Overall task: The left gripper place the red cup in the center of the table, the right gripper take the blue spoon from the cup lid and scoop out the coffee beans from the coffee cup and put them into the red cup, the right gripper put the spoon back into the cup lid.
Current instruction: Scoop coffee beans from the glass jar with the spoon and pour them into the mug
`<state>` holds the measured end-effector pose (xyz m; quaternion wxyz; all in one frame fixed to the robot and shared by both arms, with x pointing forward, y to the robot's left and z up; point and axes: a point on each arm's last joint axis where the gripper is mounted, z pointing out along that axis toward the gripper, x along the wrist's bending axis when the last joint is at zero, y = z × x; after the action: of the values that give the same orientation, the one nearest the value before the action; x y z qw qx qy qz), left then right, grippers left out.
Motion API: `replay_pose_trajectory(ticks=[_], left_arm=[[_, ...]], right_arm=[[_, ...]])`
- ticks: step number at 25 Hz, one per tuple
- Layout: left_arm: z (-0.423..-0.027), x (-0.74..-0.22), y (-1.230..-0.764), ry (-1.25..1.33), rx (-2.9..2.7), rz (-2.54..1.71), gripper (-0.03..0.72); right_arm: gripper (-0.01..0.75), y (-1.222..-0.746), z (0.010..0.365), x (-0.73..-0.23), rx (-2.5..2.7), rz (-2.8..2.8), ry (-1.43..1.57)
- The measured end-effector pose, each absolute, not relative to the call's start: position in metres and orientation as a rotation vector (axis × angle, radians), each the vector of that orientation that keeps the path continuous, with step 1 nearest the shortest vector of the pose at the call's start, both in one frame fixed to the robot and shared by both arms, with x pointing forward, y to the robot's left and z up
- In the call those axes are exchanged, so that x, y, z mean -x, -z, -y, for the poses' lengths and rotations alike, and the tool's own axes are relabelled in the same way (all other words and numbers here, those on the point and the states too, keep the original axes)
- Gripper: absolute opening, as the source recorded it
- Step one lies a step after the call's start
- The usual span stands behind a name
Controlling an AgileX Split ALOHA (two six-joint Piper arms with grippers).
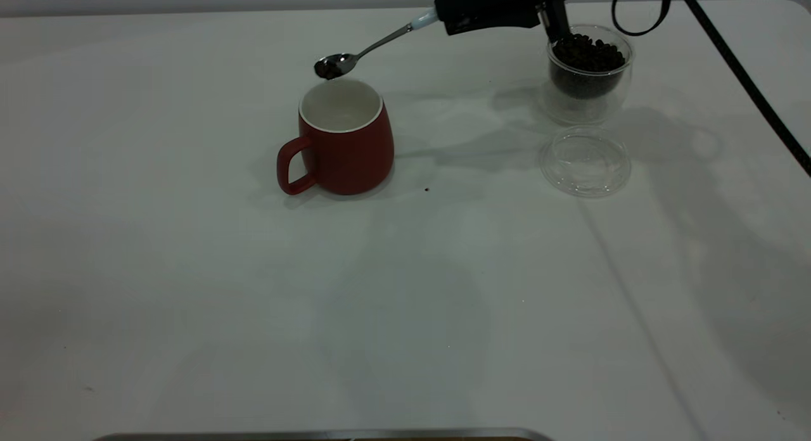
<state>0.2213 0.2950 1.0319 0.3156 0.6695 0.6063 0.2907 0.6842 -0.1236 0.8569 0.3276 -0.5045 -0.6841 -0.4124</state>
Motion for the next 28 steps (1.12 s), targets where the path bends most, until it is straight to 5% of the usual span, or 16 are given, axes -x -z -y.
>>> replay_pose_trajectory(ticks=[16,28], left_arm=[[-0.295,-0.221,-1.032,-0.766,-1.764,-1.597,0.472],[-0.295,-0.221,-1.032,-0.766,-1.764,-1.597,0.472]], right_arm=[[0.113,-0.849,0.12,-0.688,1.014,2.259,1.255],[0.113,-0.888,0.114,-0.684,0.83,2.478,1.259]])
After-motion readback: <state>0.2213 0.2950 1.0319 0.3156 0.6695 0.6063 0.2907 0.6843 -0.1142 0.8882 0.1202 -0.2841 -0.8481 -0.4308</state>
